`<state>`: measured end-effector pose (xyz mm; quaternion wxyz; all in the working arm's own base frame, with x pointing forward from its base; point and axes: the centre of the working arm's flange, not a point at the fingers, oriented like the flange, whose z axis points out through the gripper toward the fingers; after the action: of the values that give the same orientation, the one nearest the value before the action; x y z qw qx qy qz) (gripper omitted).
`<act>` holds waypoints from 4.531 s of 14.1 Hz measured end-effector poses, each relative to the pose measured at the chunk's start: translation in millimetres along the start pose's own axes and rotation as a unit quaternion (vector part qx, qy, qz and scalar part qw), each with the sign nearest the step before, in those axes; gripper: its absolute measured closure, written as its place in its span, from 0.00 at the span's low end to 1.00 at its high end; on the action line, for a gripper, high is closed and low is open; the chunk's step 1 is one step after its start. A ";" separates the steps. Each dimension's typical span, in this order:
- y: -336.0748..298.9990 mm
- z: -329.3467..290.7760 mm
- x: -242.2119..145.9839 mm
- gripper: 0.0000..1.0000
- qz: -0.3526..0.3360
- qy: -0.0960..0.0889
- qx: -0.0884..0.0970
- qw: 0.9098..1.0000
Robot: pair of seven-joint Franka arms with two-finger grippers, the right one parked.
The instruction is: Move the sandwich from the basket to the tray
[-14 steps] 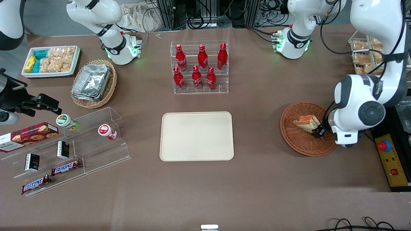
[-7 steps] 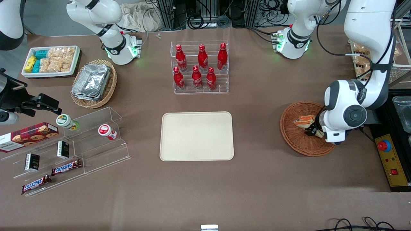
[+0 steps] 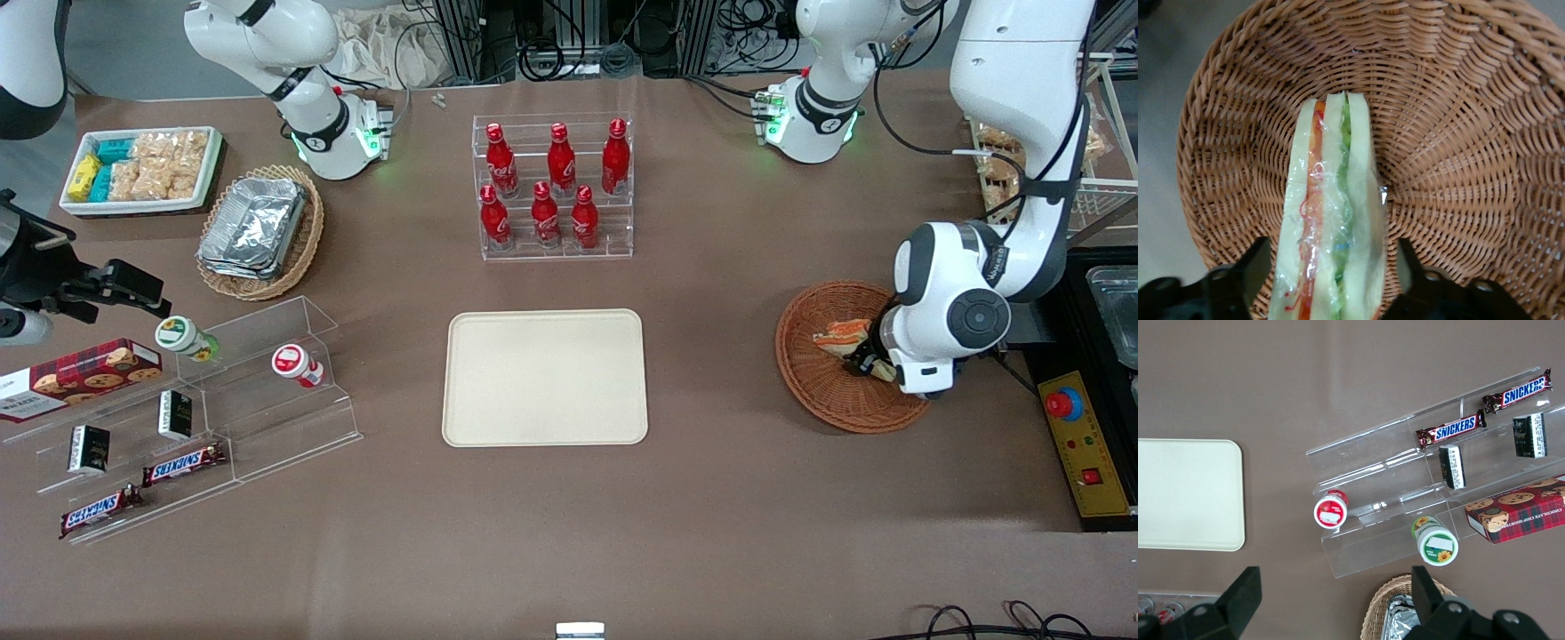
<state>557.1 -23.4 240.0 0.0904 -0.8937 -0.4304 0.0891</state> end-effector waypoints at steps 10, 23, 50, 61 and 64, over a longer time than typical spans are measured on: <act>-1.2 -142.6 -42.5 0.77 0.059 0.002 0.019 0.998; 114.9 -206.7 -287.4 0.85 0.394 -0.001 -0.057 0.917; 249.6 -65.3 -337.0 0.00 0.493 0.064 -0.117 0.860; 120.3 -291.6 -257.9 0.00 0.439 0.095 -0.086 0.889; 91.3 -310.2 -204.4 0.00 0.451 0.084 -0.085 0.885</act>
<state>574.0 -266.3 535.1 0.0000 -0.9997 0.0222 0.0076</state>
